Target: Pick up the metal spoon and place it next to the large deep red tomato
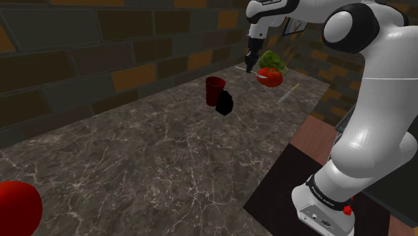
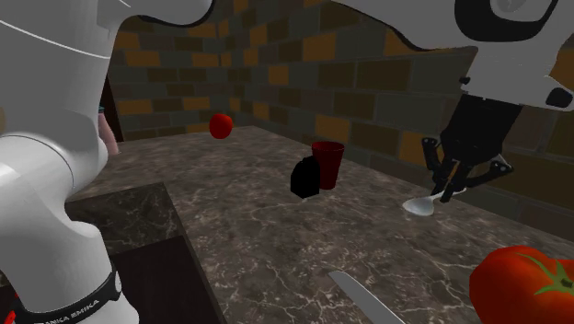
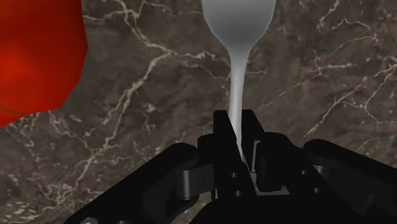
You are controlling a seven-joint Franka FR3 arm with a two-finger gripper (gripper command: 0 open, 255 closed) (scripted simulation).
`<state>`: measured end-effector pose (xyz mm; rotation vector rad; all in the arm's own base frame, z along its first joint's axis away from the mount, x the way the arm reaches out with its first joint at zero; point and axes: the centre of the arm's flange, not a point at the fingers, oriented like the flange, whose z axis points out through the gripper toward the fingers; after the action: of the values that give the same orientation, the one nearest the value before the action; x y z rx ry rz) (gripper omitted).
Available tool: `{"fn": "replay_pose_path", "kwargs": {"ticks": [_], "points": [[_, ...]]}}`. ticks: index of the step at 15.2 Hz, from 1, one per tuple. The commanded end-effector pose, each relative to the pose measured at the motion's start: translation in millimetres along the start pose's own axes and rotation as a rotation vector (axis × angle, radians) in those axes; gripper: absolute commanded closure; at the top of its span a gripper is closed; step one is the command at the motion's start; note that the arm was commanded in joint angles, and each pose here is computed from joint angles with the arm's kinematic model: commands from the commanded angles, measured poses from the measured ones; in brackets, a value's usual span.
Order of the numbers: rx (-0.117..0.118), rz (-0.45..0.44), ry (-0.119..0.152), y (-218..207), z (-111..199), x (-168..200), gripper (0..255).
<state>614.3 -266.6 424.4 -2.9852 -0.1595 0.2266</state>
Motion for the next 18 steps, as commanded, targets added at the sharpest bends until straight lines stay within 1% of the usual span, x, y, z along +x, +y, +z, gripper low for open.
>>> {"fn": "replay_pose_path", "kwargs": {"ticks": [1,14,18], "points": [[0.0,0.0,0.0,2.4,10.4,1.9,255],[0.0,0.0,0.0,12.6,76.8,11.5,255],[0.0,0.0,0.0,12.6,76.8,11.5,255]]}}
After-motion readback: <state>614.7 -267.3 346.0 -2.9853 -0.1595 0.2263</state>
